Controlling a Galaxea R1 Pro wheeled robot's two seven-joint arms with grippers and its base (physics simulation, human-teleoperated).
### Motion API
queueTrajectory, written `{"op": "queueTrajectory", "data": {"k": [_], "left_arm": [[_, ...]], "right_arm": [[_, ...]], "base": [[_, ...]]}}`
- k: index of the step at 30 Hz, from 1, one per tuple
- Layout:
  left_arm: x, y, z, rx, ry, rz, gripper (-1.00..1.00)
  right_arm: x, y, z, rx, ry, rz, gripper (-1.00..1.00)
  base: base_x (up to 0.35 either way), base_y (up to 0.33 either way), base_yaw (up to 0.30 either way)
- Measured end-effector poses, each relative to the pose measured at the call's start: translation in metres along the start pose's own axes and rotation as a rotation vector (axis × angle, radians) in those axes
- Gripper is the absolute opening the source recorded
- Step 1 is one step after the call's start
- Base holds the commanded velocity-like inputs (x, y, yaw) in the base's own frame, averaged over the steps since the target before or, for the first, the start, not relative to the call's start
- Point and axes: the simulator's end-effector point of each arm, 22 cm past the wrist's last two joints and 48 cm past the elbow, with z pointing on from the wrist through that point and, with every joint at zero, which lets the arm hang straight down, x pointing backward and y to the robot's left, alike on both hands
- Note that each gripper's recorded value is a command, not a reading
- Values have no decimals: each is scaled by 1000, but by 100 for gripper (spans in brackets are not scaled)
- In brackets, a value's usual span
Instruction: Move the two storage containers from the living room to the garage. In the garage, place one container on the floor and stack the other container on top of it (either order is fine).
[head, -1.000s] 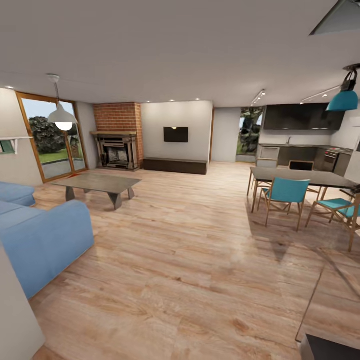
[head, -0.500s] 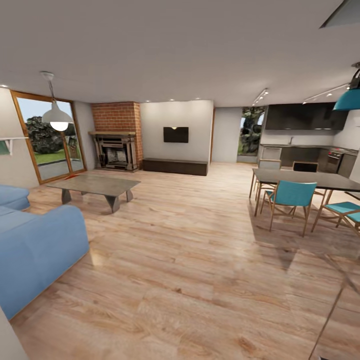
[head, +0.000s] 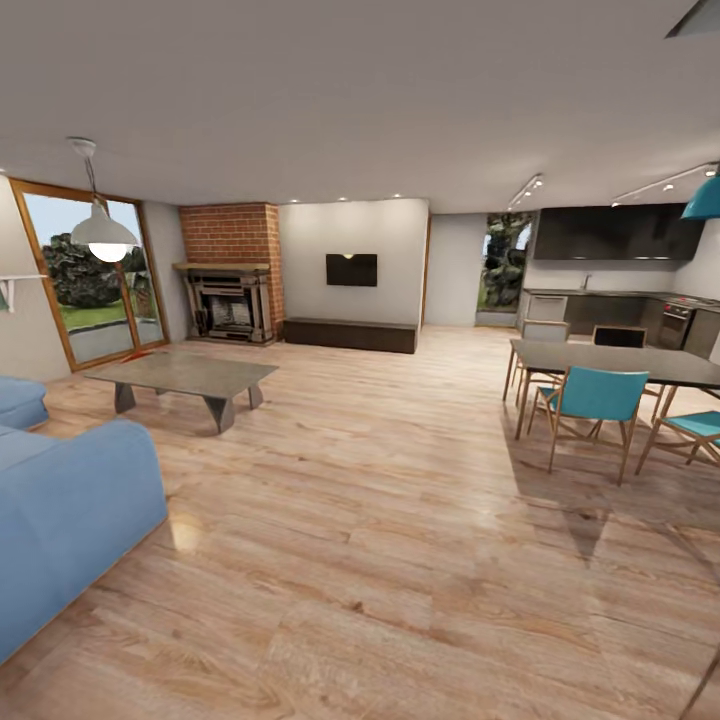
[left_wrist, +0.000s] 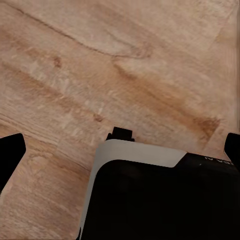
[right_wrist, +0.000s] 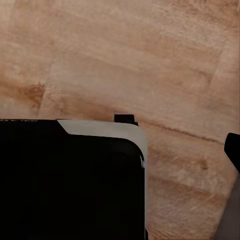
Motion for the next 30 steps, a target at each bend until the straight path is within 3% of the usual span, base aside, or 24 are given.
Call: {"op": "queueTrajectory", "data": {"k": [30], "left_arm": [[0,0,0,0,0,0,100]], "right_arm": [[0,0,0,0,0,0,100]], "base": [[322,0,0]]}}
